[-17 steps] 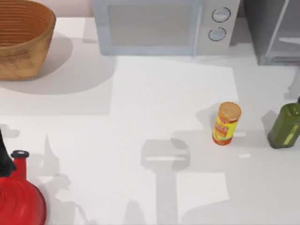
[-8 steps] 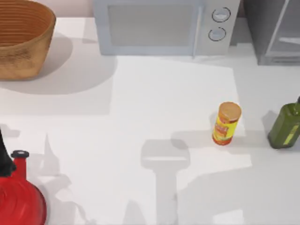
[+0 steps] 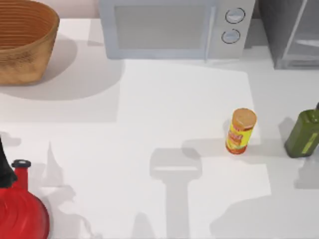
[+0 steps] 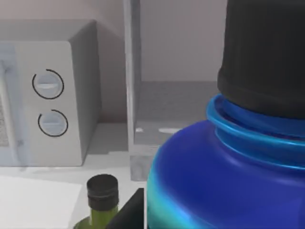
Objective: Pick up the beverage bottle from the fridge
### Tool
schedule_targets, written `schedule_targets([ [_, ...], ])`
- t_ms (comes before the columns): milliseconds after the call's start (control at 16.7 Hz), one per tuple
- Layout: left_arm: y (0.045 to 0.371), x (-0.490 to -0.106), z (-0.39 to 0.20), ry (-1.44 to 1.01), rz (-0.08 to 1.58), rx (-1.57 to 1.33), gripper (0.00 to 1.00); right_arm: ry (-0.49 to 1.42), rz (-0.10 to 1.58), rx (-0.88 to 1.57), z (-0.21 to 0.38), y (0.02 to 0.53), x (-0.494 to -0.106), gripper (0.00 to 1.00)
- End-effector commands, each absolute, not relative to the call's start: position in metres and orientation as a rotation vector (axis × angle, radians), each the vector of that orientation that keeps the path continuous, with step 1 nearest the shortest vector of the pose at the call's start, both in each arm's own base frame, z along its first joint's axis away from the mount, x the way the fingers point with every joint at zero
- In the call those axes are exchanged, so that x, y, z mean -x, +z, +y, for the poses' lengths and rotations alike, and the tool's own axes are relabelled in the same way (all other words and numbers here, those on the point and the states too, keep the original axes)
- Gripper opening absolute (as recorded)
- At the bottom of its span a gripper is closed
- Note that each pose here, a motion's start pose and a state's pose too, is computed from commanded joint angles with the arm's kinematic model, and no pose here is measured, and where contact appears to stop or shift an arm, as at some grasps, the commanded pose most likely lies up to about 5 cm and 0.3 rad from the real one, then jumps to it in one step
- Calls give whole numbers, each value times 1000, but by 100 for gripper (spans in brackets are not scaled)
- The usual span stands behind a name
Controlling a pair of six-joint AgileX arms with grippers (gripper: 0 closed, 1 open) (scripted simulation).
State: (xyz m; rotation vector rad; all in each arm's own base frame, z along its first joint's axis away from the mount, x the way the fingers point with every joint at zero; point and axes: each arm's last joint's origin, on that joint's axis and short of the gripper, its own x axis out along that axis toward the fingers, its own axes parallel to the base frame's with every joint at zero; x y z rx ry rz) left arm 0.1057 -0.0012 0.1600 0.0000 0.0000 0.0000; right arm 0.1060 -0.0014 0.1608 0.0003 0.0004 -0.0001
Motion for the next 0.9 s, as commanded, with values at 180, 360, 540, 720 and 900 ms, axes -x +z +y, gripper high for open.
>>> schedule_targets([
  [180,160,-106,-1,0,0,0,100,0,0,0,-1,160,-106,0],
  [360,160,-106,-1,0,0,0,100,-1,0,-2,-1,161,-106,0],
  [540,160,-106,-1,0,0,0,100,3,-46,8,3,177,-106,0],
  [720,160,-106,-1,0,0,0,100,3,-118,9,12,209,-111,0],
  [900,160,-106,-1,0,0,0,100,5,-156,-17,32,241,-125,0],
])
